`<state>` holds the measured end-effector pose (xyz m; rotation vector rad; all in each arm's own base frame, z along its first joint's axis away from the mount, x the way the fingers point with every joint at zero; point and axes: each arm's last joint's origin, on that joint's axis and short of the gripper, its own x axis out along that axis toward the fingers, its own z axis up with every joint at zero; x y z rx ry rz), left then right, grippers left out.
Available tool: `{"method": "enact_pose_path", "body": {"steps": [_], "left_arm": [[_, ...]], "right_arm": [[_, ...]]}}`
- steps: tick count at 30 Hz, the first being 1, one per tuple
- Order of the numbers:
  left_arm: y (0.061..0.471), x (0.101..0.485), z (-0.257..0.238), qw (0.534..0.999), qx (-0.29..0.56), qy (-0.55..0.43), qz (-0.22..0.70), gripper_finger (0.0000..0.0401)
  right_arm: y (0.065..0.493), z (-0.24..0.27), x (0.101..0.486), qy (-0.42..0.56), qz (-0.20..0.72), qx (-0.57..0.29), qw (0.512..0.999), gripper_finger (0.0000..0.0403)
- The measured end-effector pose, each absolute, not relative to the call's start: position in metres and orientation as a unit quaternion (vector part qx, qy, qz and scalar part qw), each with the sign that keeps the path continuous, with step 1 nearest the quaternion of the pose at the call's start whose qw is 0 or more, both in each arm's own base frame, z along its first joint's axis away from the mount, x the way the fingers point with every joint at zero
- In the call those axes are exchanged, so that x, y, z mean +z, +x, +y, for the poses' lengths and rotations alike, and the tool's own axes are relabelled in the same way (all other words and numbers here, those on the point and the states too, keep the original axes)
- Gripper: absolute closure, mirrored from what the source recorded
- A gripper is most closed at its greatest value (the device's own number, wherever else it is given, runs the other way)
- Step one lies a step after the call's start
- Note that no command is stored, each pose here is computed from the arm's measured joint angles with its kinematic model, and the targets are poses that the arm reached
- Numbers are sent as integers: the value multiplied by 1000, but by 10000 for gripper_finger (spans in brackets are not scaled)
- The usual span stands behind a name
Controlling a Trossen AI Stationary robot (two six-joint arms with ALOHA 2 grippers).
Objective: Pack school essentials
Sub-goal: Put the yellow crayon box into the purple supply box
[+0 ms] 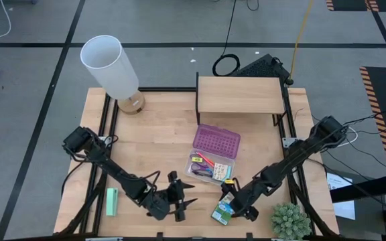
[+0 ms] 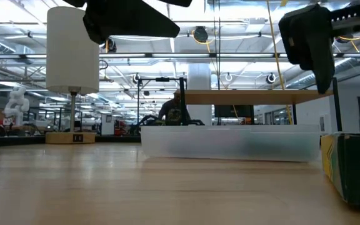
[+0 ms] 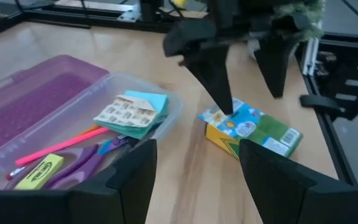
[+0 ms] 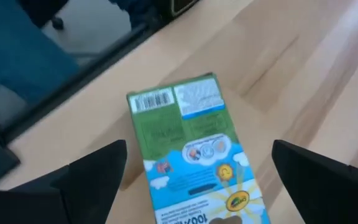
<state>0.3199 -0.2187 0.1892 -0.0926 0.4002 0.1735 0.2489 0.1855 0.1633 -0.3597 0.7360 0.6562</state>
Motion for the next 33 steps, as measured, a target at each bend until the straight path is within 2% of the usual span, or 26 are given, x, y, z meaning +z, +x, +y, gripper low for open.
{"method": "enact_pose_path", "body": {"steps": [5,14,19,25,33], "left_arm": [[322,189,-215,974,97,-53,195,169],[326,190,-210,974,103,-50,195,169],[333,187,-224,979,63,-37,189,174],[375,186,-247,979,-4,11,204,221],[412,161,-247,967,-60,10,247,298]], "right_arm": [[252,184,156,-195,354,330,853,3],[248,187,150,-212,368,303,853,3],[234,202,149,-262,363,274,851,4],[221,214,150,-270,352,203,873,5],[203,230,150,-180,363,175,897,5]]}}
